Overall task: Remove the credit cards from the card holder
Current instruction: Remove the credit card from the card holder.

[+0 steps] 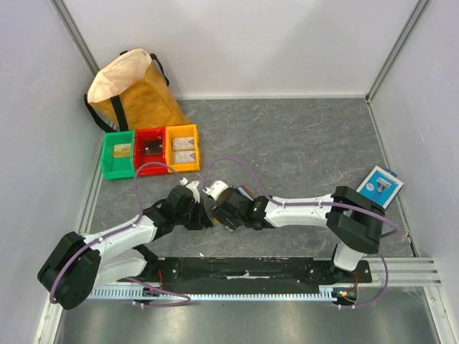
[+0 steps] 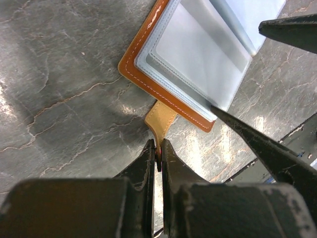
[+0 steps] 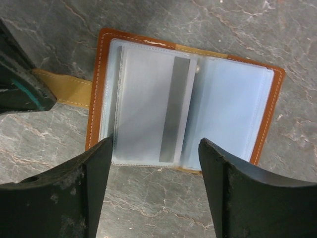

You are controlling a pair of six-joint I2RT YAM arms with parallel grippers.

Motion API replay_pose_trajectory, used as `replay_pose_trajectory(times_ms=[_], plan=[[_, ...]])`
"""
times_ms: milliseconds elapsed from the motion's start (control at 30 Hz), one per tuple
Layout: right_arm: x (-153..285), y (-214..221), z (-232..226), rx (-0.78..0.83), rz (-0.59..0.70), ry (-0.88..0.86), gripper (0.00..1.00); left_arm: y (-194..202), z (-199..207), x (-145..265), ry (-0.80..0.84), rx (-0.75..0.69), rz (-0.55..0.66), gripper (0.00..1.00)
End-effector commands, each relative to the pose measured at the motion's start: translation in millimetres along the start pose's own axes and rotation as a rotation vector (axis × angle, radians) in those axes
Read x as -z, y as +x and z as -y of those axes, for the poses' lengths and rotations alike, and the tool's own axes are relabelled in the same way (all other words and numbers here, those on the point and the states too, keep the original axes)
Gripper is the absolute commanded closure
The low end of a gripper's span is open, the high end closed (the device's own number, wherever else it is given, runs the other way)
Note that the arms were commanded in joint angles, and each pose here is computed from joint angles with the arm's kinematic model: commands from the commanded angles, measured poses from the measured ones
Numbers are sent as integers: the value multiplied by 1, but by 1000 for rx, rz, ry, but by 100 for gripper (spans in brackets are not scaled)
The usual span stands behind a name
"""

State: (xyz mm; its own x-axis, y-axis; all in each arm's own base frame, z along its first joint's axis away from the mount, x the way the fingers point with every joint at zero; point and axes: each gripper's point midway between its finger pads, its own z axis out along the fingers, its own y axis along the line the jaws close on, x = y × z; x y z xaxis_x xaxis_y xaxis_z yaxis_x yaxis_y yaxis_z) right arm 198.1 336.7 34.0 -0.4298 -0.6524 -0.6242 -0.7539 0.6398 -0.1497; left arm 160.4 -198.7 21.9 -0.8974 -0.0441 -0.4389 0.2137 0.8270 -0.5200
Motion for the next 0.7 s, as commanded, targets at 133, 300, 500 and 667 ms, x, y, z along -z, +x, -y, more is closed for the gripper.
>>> replay_pose_trajectory(times_ms=[133, 300, 500, 667], plan=[[22, -35, 24, -7, 77, 117, 34, 3, 11, 3, 44, -13, -33, 98], [28, -41, 35, -12, 82, 166, 41, 5, 10, 5, 42, -17, -39, 98], [35, -52, 53, -75, 103, 178, 52, 7, 9, 6, 37, -19, -50, 98], [29, -43, 83, -154, 72, 216, 53, 6, 6, 6, 18, -14, -39, 98]])
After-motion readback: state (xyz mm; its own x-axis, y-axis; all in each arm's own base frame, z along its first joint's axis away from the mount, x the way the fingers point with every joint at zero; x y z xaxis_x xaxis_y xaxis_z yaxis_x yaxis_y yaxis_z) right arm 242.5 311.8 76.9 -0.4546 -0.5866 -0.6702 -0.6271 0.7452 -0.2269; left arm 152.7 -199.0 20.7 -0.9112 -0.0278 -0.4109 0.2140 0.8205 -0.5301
